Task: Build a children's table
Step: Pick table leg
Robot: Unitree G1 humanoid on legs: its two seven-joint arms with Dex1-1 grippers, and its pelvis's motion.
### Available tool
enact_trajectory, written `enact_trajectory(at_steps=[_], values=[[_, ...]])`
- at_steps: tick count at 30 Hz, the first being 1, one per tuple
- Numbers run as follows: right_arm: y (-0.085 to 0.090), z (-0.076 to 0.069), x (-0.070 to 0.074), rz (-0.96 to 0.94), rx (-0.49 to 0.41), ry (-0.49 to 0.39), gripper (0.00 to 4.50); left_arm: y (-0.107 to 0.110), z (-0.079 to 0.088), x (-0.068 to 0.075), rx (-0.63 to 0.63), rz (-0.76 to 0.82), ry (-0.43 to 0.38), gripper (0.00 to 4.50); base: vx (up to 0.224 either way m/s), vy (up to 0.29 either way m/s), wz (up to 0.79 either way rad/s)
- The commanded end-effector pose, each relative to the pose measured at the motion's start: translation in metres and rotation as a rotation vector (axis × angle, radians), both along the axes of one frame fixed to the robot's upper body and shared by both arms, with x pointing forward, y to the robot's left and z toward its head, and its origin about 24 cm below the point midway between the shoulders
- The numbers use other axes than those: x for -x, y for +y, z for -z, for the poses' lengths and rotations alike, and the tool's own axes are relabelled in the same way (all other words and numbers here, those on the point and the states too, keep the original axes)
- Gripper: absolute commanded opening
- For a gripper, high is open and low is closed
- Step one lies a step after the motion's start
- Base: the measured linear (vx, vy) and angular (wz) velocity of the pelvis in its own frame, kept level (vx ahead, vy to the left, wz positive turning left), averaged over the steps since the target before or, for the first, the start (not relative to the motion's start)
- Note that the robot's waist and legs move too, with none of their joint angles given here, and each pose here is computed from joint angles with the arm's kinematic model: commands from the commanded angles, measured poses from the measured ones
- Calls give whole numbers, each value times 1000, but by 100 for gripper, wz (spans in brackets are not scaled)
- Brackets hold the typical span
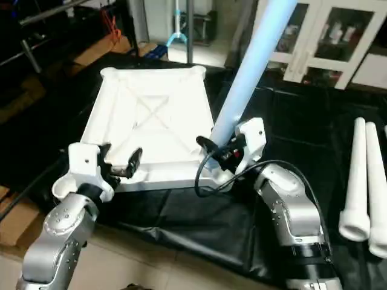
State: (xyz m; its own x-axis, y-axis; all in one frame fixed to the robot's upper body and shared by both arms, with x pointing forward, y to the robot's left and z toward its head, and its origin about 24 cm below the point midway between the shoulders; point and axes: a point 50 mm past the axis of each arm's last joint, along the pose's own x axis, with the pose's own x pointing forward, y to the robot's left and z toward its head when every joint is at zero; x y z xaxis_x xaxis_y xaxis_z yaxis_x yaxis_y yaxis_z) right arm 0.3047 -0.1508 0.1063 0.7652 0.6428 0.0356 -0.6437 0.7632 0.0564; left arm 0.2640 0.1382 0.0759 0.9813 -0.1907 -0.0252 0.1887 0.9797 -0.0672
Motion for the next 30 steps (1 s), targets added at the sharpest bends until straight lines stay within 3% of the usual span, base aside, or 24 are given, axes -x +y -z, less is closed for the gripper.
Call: enact_trajectory(at_steps=[1,13,20,30], values=[[-6,-7,-1,29,0,-29,188,-7,-5,0,-12,10,-13,448,5,-238,24],[-9,-9,3,-13,36,-35,188,-11,-7,-3,-40,8,0,448,-6,-202,2],[-4,-6,8,-20,45,-41,188,-4,-11,3,-27,11,-28,448,-87,-200,-3],[0,-8,5,-22,32,-43,188,-3,-13,4,-72,88,-31,448,-72,-1,39]])
